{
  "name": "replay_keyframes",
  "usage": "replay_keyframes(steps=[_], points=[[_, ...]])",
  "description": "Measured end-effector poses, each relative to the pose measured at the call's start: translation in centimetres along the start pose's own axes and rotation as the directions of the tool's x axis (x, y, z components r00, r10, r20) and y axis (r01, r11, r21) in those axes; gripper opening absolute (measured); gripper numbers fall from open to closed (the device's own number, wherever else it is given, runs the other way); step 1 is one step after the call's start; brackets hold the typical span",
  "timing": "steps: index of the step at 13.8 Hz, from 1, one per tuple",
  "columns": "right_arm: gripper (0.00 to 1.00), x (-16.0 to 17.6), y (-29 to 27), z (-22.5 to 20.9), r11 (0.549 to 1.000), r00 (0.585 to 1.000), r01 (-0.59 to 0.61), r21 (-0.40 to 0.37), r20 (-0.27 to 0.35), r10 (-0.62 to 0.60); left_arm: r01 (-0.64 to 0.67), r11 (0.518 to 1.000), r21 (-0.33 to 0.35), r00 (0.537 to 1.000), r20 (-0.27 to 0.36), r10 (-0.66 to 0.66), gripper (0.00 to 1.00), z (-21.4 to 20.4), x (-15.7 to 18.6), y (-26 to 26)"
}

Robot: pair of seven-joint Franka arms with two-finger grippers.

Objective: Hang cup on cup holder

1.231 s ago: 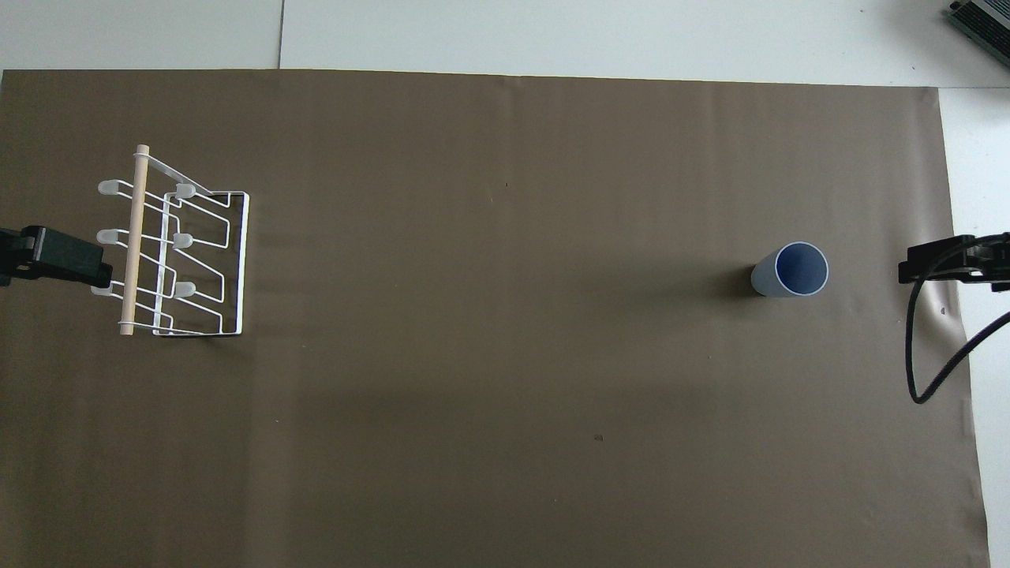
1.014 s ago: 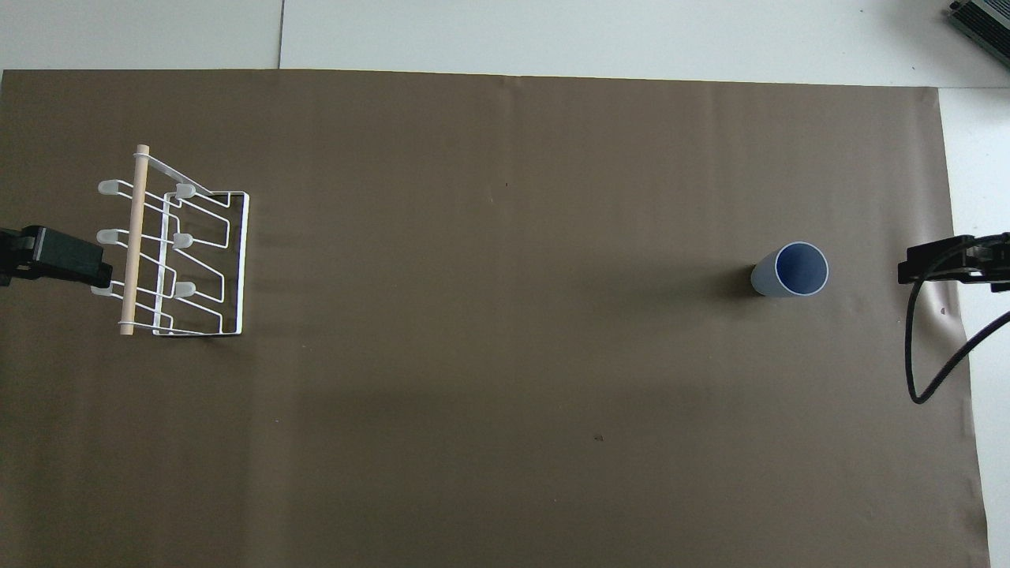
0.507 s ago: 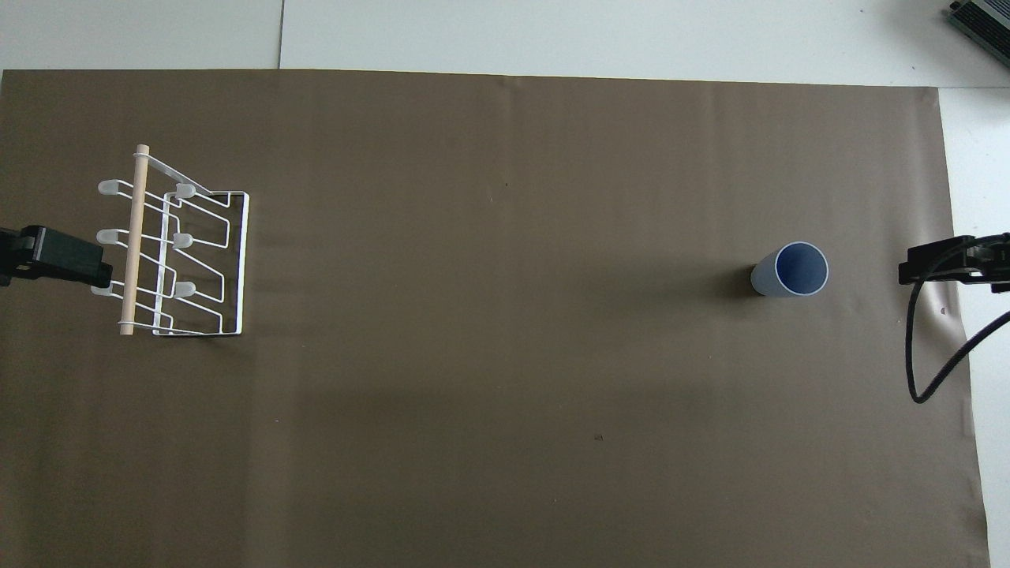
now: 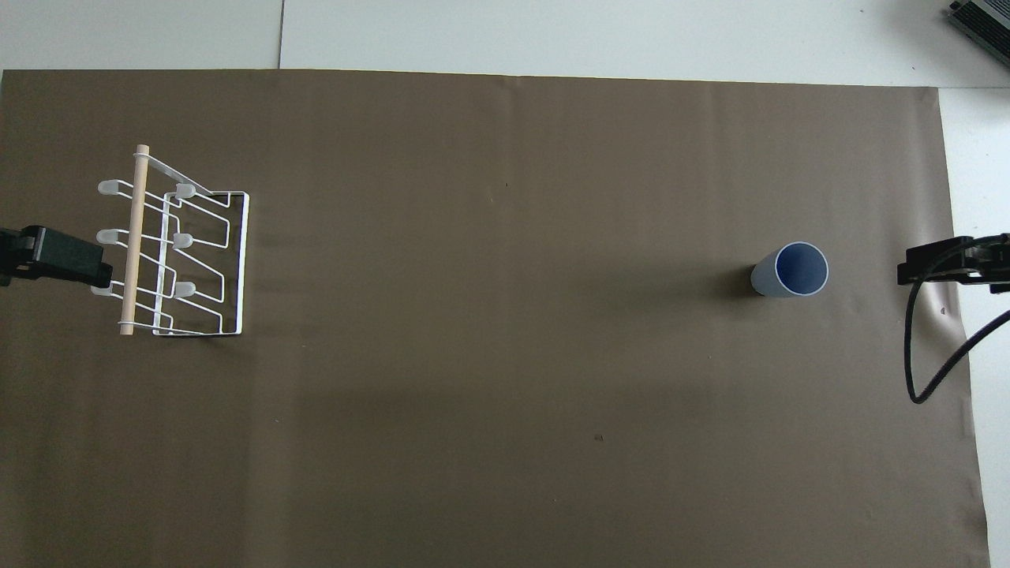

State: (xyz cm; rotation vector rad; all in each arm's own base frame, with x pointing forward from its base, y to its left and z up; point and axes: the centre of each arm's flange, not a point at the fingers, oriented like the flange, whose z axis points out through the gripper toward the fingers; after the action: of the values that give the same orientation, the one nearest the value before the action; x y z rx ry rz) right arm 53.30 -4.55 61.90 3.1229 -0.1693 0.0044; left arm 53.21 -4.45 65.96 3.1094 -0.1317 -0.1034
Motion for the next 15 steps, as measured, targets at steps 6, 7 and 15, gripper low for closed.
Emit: replay_keyframes(steps=[6,7,15], points=[[1.0,0.3,0.4,0.2,1.0,1.0,-0.007,0.0,-0.01,0.007,0.0,1.0,0.0,1.0,0.0,0.0,1.0,0.0,0.0,0.0],[1.0,0.6,0.5,0.4,1.0,1.0,-0.008,0.0,-0.018,0.008,0.0,1.0,0.0,1.0,0.0,0.0,1.0,0.0,0.0,0.0],[1.0,4.6,1.5,7.9,0.996,0.994,0.088,-0.017,-0.062,-0.089,0.0,1.0,0.0,1.0,0.0,0.0,1.0,0.0,0.0,0.0]])
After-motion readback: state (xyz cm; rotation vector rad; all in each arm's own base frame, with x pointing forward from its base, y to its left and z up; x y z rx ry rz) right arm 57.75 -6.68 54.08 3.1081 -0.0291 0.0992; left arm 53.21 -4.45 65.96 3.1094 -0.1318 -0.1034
